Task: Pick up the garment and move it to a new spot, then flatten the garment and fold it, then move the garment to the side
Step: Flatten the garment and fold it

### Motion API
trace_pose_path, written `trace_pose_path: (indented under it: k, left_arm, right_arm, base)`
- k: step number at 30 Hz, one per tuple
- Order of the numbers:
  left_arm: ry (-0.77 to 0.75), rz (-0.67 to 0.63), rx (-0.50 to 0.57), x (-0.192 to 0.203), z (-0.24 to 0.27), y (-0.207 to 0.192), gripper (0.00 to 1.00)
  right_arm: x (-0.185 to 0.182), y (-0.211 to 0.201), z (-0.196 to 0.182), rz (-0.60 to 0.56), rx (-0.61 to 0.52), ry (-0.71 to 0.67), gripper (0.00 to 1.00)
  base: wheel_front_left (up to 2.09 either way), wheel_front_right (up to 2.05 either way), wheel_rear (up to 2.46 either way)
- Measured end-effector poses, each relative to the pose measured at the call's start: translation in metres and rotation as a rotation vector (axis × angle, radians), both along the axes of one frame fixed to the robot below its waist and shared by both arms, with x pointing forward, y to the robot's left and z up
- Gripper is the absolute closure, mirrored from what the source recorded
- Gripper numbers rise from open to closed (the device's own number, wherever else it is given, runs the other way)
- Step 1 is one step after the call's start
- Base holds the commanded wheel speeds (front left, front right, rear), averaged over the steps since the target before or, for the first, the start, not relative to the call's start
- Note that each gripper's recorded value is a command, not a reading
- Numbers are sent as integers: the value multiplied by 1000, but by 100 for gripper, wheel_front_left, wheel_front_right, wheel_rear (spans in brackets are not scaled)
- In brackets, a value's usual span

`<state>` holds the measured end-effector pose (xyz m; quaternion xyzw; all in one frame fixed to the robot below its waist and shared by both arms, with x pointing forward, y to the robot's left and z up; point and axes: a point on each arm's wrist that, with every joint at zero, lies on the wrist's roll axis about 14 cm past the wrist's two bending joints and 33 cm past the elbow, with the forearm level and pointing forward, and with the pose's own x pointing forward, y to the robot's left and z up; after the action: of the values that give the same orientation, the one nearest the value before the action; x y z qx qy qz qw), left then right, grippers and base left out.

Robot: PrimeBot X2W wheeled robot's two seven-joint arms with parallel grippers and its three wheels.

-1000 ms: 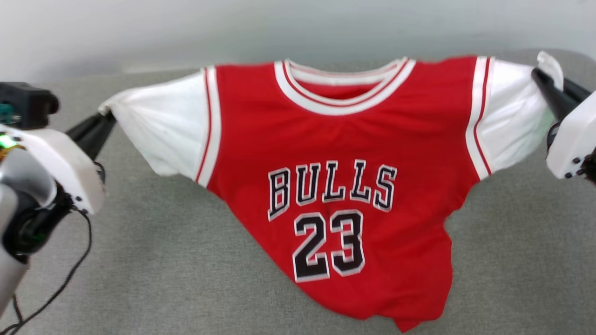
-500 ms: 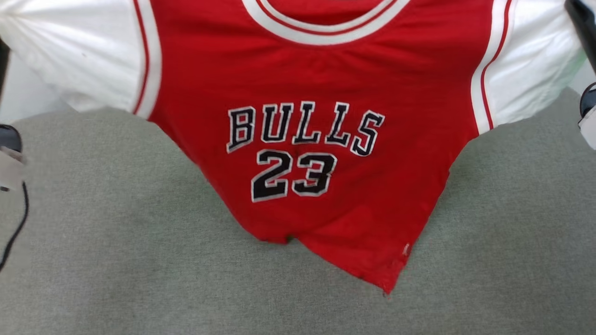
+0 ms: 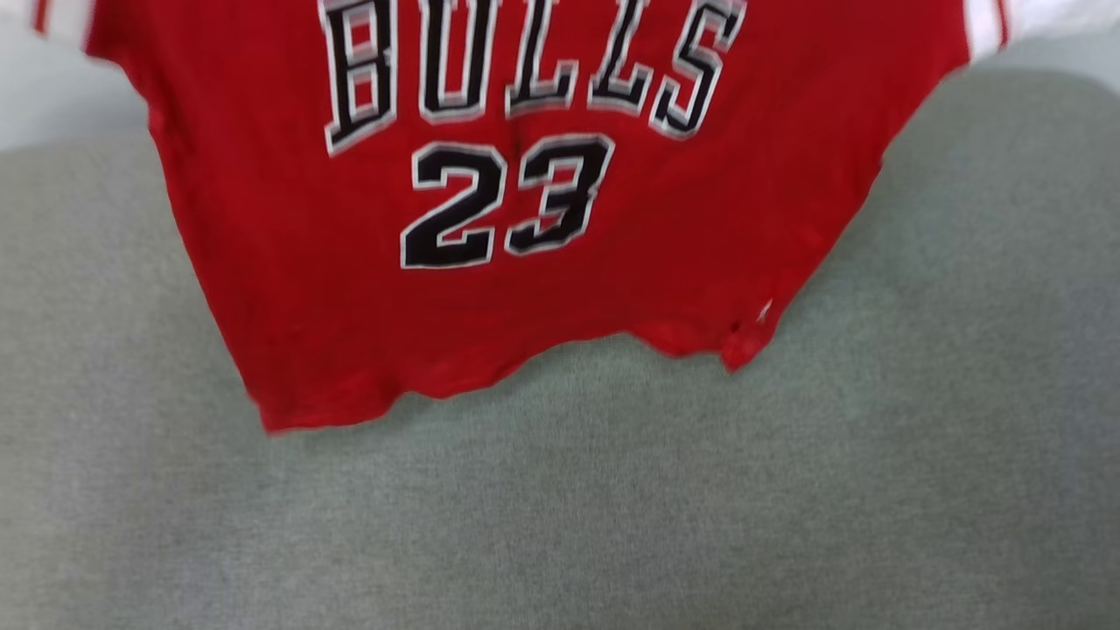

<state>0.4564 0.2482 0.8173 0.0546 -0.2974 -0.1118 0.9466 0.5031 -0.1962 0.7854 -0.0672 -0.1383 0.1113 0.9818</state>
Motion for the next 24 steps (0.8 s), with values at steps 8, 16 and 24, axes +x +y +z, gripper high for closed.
trace_pose_path:
  k: [8,16,24]
  left_arm:
    - [70,16,42,88,-24,1,100]
    - [70,38,39,188,-52,-11,100]
    - [87,53,24,234,-92,-12,100]
  right_arm:
    - [83,-6,-17,-47,-11,18,100]
    - [171,-23,-51,-133,-12,15,100]
    - [218,-21,-87,-161,48,-30,100]
  base:
    - [0,0,0]
    - [0,0,0]
    - [0,0,0]
